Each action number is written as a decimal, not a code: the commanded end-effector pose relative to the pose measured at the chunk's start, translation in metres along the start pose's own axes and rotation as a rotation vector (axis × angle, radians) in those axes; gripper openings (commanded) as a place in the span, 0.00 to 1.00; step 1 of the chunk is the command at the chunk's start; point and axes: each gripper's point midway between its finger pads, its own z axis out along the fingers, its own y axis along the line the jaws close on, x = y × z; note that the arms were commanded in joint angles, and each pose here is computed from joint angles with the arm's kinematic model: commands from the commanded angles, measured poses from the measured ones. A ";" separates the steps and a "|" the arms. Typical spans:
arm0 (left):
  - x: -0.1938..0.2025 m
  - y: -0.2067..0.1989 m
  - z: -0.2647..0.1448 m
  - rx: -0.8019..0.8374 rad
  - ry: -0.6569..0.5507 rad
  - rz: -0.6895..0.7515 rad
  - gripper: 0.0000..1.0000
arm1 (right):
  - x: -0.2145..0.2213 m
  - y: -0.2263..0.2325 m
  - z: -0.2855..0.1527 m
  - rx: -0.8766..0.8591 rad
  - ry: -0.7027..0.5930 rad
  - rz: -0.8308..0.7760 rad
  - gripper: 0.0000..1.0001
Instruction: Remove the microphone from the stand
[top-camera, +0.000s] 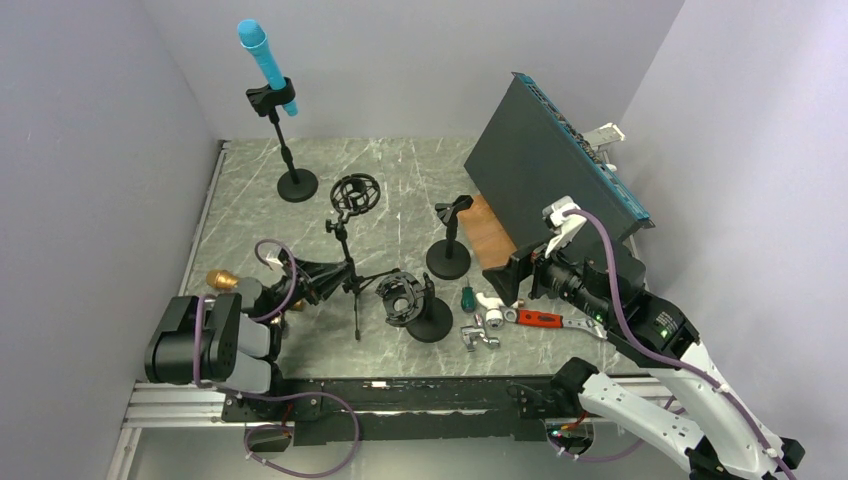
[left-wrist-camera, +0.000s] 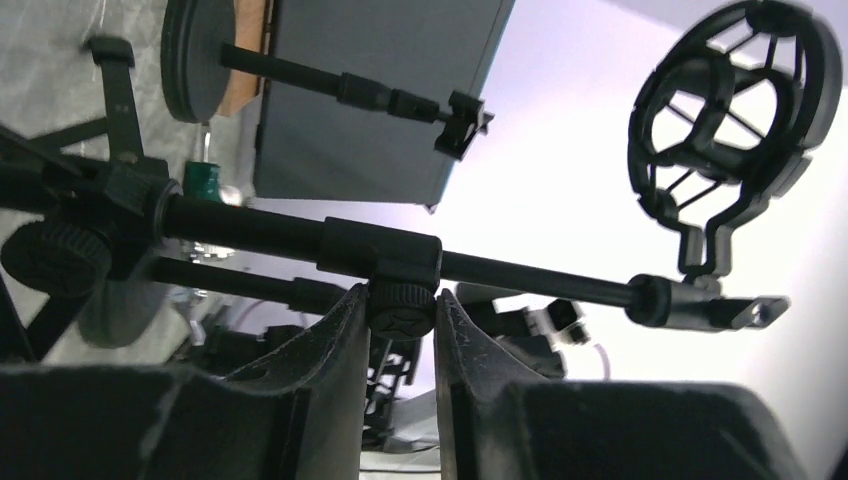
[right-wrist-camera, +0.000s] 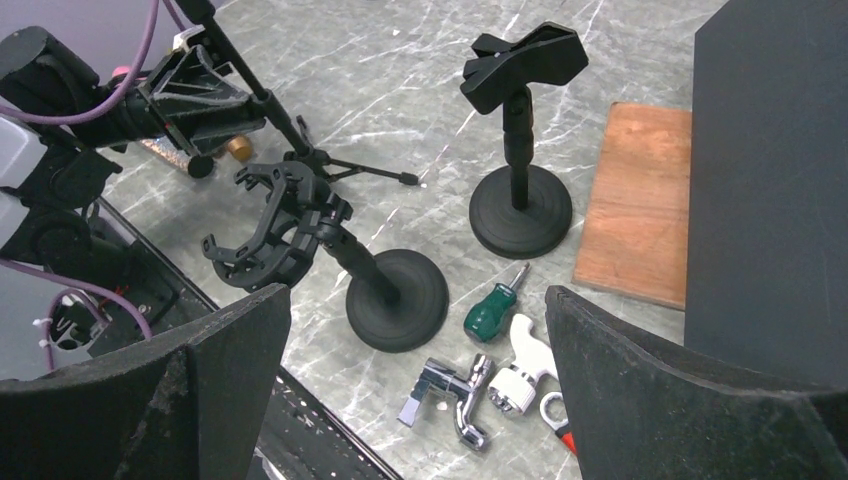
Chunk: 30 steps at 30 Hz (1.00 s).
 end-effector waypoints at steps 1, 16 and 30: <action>-0.007 -0.017 -0.008 0.097 -0.100 -0.160 0.00 | -0.006 0.001 0.001 0.001 -0.017 0.003 1.00; -0.014 0.005 -0.013 0.055 -0.182 -0.297 0.00 | -0.009 0.001 0.004 0.006 -0.011 -0.007 1.00; 0.011 0.005 -0.019 0.068 -0.111 0.063 0.55 | -0.005 -0.002 0.005 0.014 -0.011 -0.006 1.00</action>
